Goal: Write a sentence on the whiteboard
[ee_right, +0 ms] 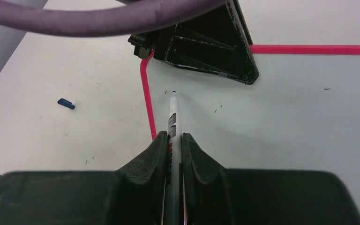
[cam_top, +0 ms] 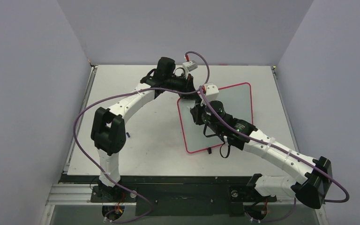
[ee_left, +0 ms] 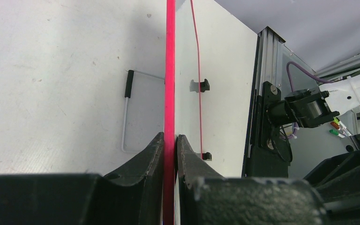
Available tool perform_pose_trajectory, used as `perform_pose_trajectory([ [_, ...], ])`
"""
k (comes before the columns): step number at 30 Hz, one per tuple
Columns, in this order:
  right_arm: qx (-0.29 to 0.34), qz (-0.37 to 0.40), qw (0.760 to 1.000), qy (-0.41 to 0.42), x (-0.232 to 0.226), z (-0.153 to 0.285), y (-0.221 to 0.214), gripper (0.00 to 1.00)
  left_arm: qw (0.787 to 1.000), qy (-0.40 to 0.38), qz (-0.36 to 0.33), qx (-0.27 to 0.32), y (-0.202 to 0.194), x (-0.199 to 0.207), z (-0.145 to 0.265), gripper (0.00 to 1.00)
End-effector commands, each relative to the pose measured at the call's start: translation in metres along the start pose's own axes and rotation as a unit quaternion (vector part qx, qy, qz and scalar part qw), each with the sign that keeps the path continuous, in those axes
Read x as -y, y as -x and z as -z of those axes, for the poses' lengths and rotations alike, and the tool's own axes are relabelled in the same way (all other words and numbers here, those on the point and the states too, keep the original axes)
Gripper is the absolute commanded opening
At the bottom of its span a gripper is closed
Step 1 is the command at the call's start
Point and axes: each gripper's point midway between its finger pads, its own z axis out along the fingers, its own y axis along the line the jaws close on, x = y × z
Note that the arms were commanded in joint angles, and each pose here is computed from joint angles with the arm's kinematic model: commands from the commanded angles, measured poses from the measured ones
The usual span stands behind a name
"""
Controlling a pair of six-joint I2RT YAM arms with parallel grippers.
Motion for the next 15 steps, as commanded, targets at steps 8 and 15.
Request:
perform_pose_trajectory([
  [8, 0.039, -0.020, 0.999, -0.014, -0.006, -0.008, 0.028, 0.00, 0.999, -0.009, -0.046, 0.004, 0.006, 0.025, 0.001, 0.00],
  [15, 0.026, -0.017, 0.999, -0.025, -0.001, -0.012, 0.016, 0.00, 0.999, -0.011, -0.048, 0.004, 0.006, 0.027, 0.000, 0.00],
])
